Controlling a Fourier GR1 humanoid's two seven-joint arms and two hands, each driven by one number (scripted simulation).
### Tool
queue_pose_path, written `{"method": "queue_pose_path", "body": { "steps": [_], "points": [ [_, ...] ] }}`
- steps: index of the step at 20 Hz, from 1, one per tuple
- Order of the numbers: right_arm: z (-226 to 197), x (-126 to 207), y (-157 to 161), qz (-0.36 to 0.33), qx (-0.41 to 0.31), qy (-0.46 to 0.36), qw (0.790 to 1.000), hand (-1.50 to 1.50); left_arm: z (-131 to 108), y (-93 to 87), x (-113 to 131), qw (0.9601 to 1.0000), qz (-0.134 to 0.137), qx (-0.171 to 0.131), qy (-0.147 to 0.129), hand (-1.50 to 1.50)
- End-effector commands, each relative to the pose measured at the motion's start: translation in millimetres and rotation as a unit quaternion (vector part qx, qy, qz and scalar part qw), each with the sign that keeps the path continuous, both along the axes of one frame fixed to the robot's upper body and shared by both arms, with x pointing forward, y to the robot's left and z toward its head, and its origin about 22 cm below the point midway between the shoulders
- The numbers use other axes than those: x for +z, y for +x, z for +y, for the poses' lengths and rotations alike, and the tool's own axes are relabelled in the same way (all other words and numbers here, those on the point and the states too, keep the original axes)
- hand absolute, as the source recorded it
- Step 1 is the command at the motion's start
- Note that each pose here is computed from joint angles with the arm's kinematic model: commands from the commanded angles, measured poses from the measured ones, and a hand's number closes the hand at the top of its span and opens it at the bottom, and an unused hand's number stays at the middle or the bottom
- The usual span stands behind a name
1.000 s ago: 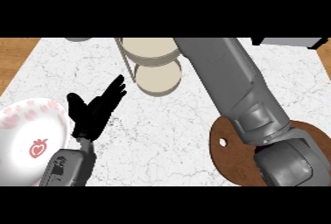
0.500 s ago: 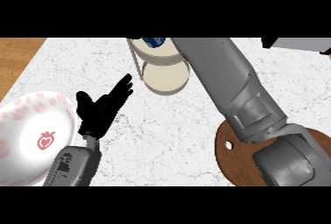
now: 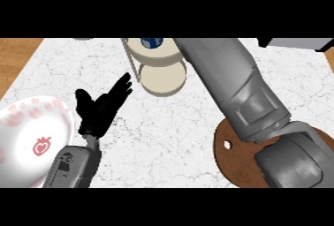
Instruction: Pick the can from the cutting board and place it in the tiered basket
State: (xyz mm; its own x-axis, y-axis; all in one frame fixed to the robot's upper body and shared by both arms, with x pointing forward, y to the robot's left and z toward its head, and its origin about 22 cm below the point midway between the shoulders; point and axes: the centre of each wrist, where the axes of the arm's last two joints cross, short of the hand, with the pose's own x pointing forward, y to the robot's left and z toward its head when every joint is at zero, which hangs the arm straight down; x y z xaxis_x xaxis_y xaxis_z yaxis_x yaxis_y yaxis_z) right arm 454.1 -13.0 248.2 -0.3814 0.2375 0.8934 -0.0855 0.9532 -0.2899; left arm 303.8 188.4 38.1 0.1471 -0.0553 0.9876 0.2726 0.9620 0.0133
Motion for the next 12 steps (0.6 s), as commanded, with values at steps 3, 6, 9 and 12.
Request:
{"method": "queue_pose_path", "body": {
  "steps": [3,6,9,12],
  "points": [
    [-24,1,10,0.049,-0.068,0.049,0.995,-1.5,29,-13.9,-11,0.9994,0.013,0.031,0.006,0.0],
    [-71,-32,21,0.059,-0.081,0.026,0.995,-1.5,21,-22.3,1,0.9995,-0.001,0.031,-0.001,0.0],
    [-132,-8,31,0.051,-0.058,0.01,0.997,-1.5,33,-21.7,-17,0.9991,0.006,0.041,0.002,0.0],
    [-190,-12,33,0.058,-0.021,-0.014,0.998,-1.5,29,-12.6,-7,0.9992,0.002,0.04,-0.006,0.0]
  ]
}}
